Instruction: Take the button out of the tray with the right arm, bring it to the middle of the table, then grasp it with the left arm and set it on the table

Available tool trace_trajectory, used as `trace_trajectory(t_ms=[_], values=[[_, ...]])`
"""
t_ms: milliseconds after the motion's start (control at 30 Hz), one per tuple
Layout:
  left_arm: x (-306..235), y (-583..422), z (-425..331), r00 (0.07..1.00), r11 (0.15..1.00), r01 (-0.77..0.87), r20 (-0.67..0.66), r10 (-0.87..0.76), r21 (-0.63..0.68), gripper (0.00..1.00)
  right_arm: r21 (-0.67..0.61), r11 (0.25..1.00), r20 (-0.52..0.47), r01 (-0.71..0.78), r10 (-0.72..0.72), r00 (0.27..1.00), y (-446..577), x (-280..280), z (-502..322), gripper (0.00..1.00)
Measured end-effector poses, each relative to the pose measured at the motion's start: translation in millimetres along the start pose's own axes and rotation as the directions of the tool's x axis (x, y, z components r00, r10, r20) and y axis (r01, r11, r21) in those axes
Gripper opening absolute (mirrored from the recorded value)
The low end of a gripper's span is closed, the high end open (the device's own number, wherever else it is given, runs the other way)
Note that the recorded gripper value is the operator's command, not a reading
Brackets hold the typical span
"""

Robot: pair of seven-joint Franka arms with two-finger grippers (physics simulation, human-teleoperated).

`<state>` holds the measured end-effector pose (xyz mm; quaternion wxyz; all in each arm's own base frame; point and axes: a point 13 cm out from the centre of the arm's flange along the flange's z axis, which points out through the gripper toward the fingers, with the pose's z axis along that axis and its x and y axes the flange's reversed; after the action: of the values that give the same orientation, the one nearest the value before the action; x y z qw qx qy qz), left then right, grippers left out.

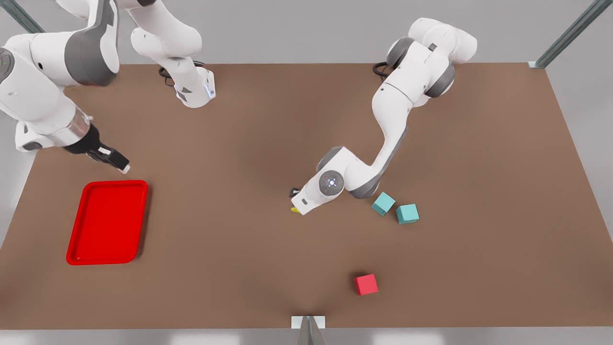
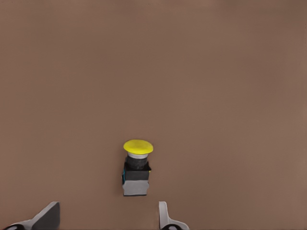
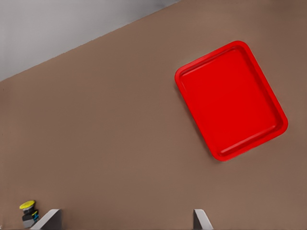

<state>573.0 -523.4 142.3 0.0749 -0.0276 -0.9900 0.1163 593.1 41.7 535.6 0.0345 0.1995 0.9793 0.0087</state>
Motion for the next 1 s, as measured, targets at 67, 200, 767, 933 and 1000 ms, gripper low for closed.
trace_trajectory(t_ms=[67, 200, 767, 933, 1000], values=[[-16.5, -7.0, 2.5, 0.995, 0.997, 0.075, 0.063, -0.077, 0.035, 1.00, -0.002, 0.999, -0.006, 0.034, -0.034, 0.999, 2.9, -0.6, -0.6, 1.00], [2.9, -14.9, 10.9, 0.993, 0.995, 0.098, 0.066, -0.096, -0.023, 1.00, 0.010, 0.998, -0.035, 0.067, -0.067, 0.997, -9.7, -1.2, 4.3, 1.00], [-2.4, -10.2, 73.4, 0.989, 0.984, -0.011, 0.146, 0.038, -0.180, 1.00, 0.016, 0.977, -0.069, 0.211, -0.209, 0.975, -4.6, 10.0, 7.3, 1.00], [-3.8, -17.8, 74.0, 0.984, 0.984, -0.051, 0.161, 0.079, -0.169, 1.00, 0.014, 0.972, -0.071, 0.233, -0.232, 0.970, -3.3, 11.0, 7.4, 1.00], [-3.0, -18.9, 78.1, 0.983, 0.983, -0.069, 0.158, 0.096, -0.169, 1.00, 0.014, 0.971, -0.072, 0.239, -0.237, 0.969, -3.8, 10.9, 7.5, 1.00]])
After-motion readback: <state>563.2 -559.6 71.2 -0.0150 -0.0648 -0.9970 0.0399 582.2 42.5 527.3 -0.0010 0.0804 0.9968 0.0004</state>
